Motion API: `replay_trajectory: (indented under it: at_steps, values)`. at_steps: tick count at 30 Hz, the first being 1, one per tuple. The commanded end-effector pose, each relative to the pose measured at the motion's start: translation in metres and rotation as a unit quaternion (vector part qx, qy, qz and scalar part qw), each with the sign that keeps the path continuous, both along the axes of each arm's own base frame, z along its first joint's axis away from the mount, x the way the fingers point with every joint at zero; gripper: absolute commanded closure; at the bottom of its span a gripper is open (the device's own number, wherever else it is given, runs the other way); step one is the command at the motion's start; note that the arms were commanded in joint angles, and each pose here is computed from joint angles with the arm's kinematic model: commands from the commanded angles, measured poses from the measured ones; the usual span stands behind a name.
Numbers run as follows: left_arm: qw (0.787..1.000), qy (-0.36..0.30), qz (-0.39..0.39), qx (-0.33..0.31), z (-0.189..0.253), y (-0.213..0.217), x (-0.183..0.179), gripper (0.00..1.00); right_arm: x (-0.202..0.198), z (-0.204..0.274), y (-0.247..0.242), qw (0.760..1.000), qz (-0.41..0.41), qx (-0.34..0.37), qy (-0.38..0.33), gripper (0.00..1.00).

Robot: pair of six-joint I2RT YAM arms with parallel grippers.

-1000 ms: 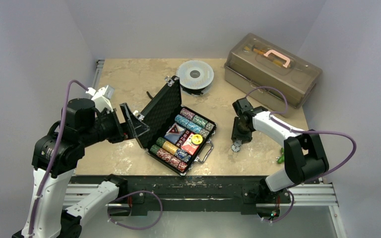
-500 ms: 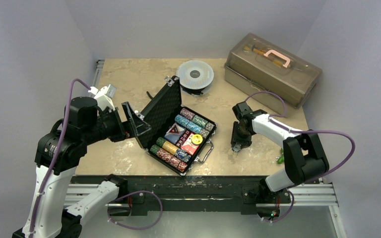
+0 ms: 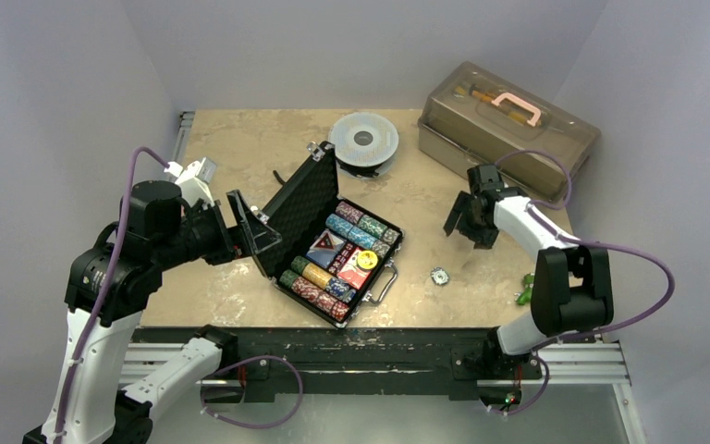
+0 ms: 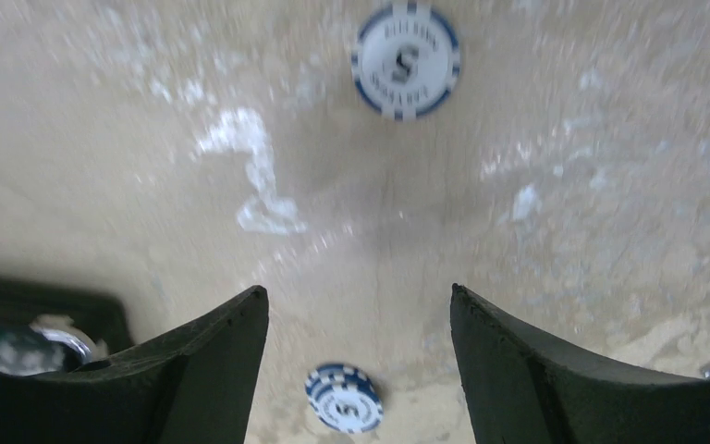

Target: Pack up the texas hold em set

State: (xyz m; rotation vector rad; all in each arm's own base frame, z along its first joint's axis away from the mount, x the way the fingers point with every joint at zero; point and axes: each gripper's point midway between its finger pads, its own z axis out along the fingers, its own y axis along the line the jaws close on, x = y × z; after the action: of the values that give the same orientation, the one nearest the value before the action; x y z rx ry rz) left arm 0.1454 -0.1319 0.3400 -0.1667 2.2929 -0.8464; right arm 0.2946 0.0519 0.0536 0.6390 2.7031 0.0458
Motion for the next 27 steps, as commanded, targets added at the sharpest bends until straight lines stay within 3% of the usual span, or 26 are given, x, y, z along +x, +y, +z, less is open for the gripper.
replay_trajectory:
  at_steps: [1, 4, 8, 27]
  values:
    - [1.0, -0.016, 0.0, -0.014, 0.012, -0.003, 0.003, 0.2, 0.064, 0.019, -0.022, 0.994, -0.06, -0.02, -0.094, 0.29]
    - [1.0, -0.019, 0.005, -0.012, 0.013, -0.001, 0.001, 0.2, 0.089, 0.023, -0.032, 0.989, -0.083, -0.027, -0.123, 0.25]
    - [1.0, -0.022, 0.019, -0.008, 0.014, 0.005, -0.002, 0.2, 0.101, 0.017, -0.046, 0.985, -0.12, -0.038, -0.12, 0.29]
    - [0.999, -0.022, 0.022, 0.01, 0.015, 0.008, 0.004, 0.2, 0.079, -0.028, -0.057, 0.983, -0.161, -0.05, -0.068, 0.31]
